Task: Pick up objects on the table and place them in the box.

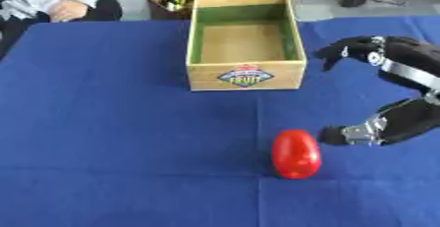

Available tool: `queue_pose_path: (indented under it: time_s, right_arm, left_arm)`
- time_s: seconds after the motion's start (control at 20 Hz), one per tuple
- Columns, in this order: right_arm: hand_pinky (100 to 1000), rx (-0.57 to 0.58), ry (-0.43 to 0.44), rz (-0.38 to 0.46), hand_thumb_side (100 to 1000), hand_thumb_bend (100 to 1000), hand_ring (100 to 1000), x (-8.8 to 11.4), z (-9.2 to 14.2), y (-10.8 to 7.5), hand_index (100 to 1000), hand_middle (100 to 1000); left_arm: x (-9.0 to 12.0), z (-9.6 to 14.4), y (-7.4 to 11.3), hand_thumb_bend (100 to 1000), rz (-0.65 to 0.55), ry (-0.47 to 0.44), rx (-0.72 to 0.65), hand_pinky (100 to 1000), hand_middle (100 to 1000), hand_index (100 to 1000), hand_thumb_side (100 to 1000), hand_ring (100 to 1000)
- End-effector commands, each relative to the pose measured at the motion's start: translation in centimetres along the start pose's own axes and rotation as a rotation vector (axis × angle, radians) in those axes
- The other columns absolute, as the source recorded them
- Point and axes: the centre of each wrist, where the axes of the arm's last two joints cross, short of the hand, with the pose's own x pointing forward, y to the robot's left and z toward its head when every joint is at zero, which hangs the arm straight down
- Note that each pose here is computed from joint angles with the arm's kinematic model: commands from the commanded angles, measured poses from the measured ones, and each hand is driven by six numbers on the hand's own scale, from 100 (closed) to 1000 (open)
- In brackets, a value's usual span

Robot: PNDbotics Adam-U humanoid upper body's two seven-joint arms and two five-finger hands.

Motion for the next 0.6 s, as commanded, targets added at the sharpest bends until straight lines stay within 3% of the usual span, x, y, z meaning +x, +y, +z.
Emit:
queue_pose_path:
  time_s: [0.05,0.15,0.2,0.25,0.6]
  right_arm:
    - [909,-0.002,0.027,0.07,679,677,952,0.5,0.3,-0.9,945,738]
    - [909,0.019,0.03,0.095,672,677,952,0.7,0.1,-0.6,945,736]
    - [911,0.032,0.029,0.1,629,734,955,0.8,0.0,-0.5,944,735]
    - [911,0.045,0.028,0.103,664,677,955,0.9,-0.1,-0.3,942,735]
    - [903,0.11,0.047,0.119,642,677,950,1.1,-0.6,0.8,936,742]
  left_arm:
    - [0.6,-0.8,0.1,378,-0.01,-0.028,-0.024,333,493,782,685,362]
    - [0.6,-0.8,0.1,378,-0.009,-0.028,-0.025,333,493,782,684,362]
    - [0.6,-0.8,0.1,378,-0.009,-0.028,-0.025,333,493,781,683,362]
    - [0.6,-0.8,0.1,378,-0.009,-0.028,-0.025,333,492,781,682,362]
    - [0.6,-0.8,0.0,380,-0.01,-0.026,-0.025,332,491,781,682,361]
